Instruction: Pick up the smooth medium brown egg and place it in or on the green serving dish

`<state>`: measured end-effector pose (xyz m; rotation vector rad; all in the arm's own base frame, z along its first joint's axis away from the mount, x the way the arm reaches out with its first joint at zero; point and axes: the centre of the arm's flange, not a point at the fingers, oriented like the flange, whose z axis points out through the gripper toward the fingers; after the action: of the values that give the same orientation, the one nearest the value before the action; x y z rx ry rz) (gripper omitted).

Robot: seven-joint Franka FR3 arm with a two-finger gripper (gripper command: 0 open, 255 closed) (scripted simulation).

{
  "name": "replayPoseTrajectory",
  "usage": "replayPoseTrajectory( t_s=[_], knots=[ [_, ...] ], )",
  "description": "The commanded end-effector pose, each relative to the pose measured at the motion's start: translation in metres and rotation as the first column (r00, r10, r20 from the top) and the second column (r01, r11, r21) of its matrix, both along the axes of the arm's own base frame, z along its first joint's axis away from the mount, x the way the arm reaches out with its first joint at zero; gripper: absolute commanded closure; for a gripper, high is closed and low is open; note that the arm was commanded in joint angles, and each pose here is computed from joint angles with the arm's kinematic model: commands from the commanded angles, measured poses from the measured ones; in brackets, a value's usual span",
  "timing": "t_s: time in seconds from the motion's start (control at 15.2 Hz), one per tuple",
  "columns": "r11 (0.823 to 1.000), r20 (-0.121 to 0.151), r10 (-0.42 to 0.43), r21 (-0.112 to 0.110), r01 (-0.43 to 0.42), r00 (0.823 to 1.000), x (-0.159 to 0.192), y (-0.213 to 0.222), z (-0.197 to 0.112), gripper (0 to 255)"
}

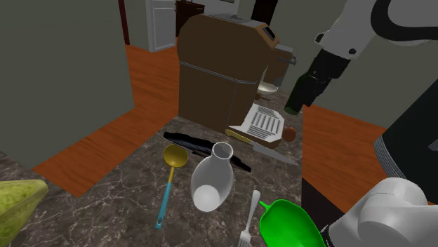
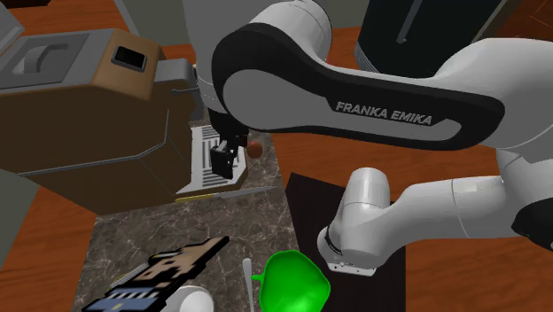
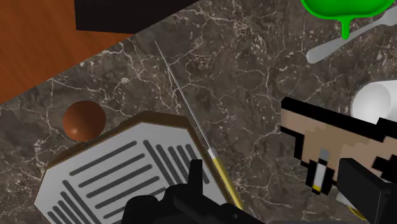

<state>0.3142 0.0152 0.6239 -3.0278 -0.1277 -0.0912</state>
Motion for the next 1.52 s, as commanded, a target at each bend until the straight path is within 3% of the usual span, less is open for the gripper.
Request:
replayPoseTrajectory(
  t_s=[0.0,0.66,1.32,1.45],
  knots=[
    [1.000,0.000,0.000,0.000,0.000,1.000,0.000,0.000,0.000,0],
    [0.992,0.016,0.105,-0.067,-0.104,0.994,0.022,-0.084,-0.090,0],
    [0.970,0.026,0.210,-0.134,-0.205,0.977,0.055,-0.170,-0.174,0],
    [0.968,0.026,0.215,-0.137,-0.209,0.976,0.057,-0.174,-0.183,0]
  ],
)
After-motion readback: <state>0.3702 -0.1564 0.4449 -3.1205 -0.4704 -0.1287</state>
